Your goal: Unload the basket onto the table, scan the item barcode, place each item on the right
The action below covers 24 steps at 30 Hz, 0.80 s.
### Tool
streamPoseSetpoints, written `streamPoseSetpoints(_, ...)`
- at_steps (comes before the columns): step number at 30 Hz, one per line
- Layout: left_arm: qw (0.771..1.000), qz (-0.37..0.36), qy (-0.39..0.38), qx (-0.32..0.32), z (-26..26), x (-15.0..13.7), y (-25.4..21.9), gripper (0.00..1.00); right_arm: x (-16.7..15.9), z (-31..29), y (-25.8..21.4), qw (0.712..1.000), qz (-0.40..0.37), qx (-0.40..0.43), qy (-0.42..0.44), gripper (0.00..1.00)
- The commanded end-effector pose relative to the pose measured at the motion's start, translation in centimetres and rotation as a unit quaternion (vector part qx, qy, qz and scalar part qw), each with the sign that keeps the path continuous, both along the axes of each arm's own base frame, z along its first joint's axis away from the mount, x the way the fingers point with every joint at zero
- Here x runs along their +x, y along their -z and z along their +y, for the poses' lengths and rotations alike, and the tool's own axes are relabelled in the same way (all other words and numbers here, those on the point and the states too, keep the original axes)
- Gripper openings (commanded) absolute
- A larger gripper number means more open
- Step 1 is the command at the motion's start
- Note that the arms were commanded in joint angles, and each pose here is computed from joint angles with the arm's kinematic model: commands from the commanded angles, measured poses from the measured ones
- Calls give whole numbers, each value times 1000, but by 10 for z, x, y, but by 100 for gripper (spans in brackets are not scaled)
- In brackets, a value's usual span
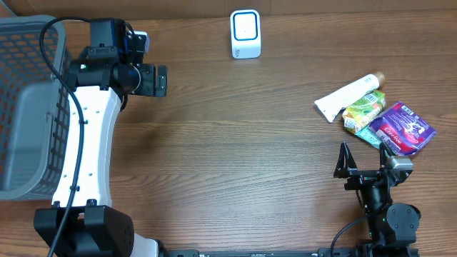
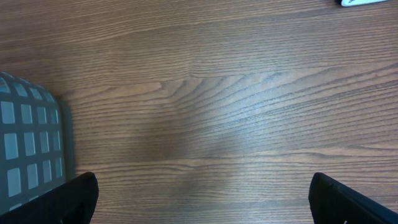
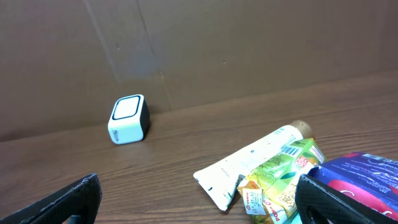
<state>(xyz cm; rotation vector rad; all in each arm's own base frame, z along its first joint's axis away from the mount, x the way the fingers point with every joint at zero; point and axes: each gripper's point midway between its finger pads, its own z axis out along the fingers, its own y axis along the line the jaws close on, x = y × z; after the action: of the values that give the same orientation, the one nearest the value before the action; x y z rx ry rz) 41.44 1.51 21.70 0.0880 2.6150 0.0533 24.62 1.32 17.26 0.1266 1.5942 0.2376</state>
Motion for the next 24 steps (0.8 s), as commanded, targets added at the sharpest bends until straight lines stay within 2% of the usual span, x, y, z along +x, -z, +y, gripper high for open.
streamPoseSetpoints(1,1000,-15,-9,-4,1,-1,-11,100,0,1,2,1000,-2,-2,-3,100)
streamPoseSetpoints(15,1000,-19,-10,-2,2,-3,-15,100,0,1,2,1000,-2,-2,-3,100)
streamPoseSetpoints(19,999,-44,-15,10,5,-15,-38,100,0,1,2,1000,-2,-2,-3,100)
streamPoseSetpoints(24,997,-77,-16,27,9,-46,-60,100,0,1,2,1000,-2,-2,-3,100)
